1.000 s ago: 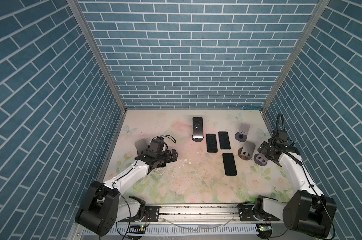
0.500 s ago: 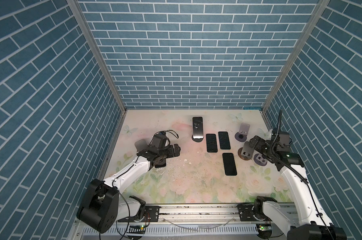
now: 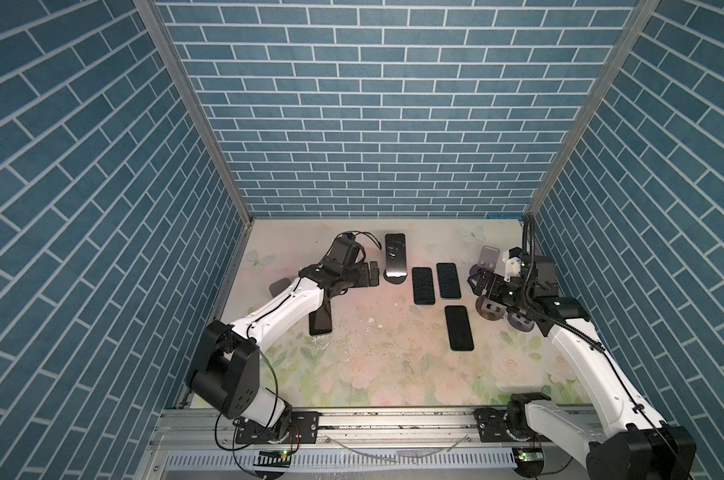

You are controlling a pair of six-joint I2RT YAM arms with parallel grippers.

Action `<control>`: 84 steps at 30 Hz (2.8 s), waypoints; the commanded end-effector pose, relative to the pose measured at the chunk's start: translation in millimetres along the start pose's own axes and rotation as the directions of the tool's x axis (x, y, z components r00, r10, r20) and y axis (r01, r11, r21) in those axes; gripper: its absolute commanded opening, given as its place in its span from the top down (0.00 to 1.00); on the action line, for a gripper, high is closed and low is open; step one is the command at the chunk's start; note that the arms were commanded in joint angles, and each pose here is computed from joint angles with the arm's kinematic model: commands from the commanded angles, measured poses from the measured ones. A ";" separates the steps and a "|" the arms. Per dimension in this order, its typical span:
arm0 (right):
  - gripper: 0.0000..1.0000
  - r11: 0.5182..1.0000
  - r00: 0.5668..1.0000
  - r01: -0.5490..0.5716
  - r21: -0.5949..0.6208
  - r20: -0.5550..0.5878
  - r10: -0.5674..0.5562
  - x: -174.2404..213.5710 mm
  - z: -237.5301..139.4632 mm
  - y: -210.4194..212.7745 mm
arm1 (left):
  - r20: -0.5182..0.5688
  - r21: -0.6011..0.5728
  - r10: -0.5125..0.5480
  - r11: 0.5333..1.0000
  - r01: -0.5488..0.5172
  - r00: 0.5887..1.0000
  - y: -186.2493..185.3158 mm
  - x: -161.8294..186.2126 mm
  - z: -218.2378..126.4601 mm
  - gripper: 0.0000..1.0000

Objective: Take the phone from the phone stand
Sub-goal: 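Reach the left gripper toward the purple-edged phone on its stand, then close the left gripper on the purple-edged phone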

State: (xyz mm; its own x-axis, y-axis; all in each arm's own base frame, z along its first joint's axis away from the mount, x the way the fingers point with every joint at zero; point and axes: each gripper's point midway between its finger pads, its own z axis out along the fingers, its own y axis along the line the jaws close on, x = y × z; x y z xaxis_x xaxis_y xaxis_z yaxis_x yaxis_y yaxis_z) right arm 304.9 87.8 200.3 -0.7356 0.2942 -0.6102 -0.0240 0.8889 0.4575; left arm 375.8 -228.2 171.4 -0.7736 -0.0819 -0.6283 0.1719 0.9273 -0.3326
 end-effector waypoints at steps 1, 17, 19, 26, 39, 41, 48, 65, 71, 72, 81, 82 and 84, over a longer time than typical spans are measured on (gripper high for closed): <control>0.01 0.999 0.999 0.039 -0.026 0.013 -0.039 5.7 0.9 1.9 | -0.033 -0.042 0.051 0.998 -0.052 0.998 -10.0 0.5 10.3 0.00; 0.01 0.998 0.999 0.042 -0.044 -0.032 -0.043 25.2 9.8 -0.4 | -0.001 -0.275 0.070 0.959 -0.068 0.998 -38.5 -18.3 70.7 0.00; 0.01 0.998 0.998 0.043 -0.046 -0.036 -0.045 26.5 11.7 -0.8 | 0.020 -0.275 0.064 0.960 -0.056 0.998 -41.3 -20.4 76.9 0.00; 0.01 0.997 0.998 0.043 -0.066 -0.045 -0.046 27.7 16.8 1.2 | 0.048 -0.250 0.092 0.965 -0.077 0.995 -58.8 -23.7 99.8 0.00; 0.01 0.995 0.996 0.039 -0.091 -0.071 -0.045 35.9 24.0 1.7 | 0.069 -0.323 0.133 0.941 -0.104 0.989 -69.0 -22.7 129.9 0.00; 0.01 0.995 0.996 0.038 -0.095 -0.073 -0.045 37.0 24.4 2.0 | 0.073 -0.344 0.126 0.934 -0.094 0.989 -66.5 -22.4 132.3 0.00; 0.01 0.994 0.996 0.036 -0.100 -0.081 -0.044 38.4 27.0 2.3 | 0.097 -0.372 0.124 0.925 -0.080 0.988 -62.9 -25.7 137.4 0.00; 0.01 0.994 0.994 0.025 -0.107 -0.100 -0.036 37.6 34.9 3.0 | 0.077 -0.375 0.129 0.922 -0.091 0.989 -59.9 -21.3 160.1 0.06; 0.01 0.995 0.994 0.019 -0.102 -0.104 -0.030 37.8 36.6 1.9 | 0.078 -0.386 0.124 0.919 -0.085 0.989 -54.1 -18.6 162.5 0.10; 0.01 0.995 0.994 0.017 -0.100 -0.106 -0.028 37.8 37.1 1.8 | 0.077 -0.385 0.125 0.919 -0.086 0.989 -53.9 -18.0 162.0 0.12; 0.01 0.995 0.993 0.009 -0.102 -0.112 -0.021 36.0 40.1 3.2 | 0.089 -0.388 0.125 0.918 -0.081 0.988 -48.7 -18.6 158.9 0.28; 0.01 0.995 0.993 0.007 -0.101 -0.113 -0.019 36.4 40.3 3.2 | 0.089 -0.388 0.125 0.918 -0.082 0.988 -48.7 -18.5 158.5 0.30; 0.01 0.995 0.993 0.004 -0.101 -0.117 -0.016 37.4 41.2 3.1 | 0.089 -0.389 0.128 0.918 -0.084 0.988 -48.0 -19.2 157.3 0.33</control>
State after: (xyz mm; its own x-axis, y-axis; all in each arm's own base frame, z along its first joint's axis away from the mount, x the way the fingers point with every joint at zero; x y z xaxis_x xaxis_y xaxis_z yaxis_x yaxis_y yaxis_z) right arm 303.2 111.1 148.8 -0.8139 0.2490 -0.5250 -0.0690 0.8557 0.5128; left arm 480.6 -338.1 88.5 -0.6824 -0.0085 -0.7309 -0.0084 1.0000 -0.0037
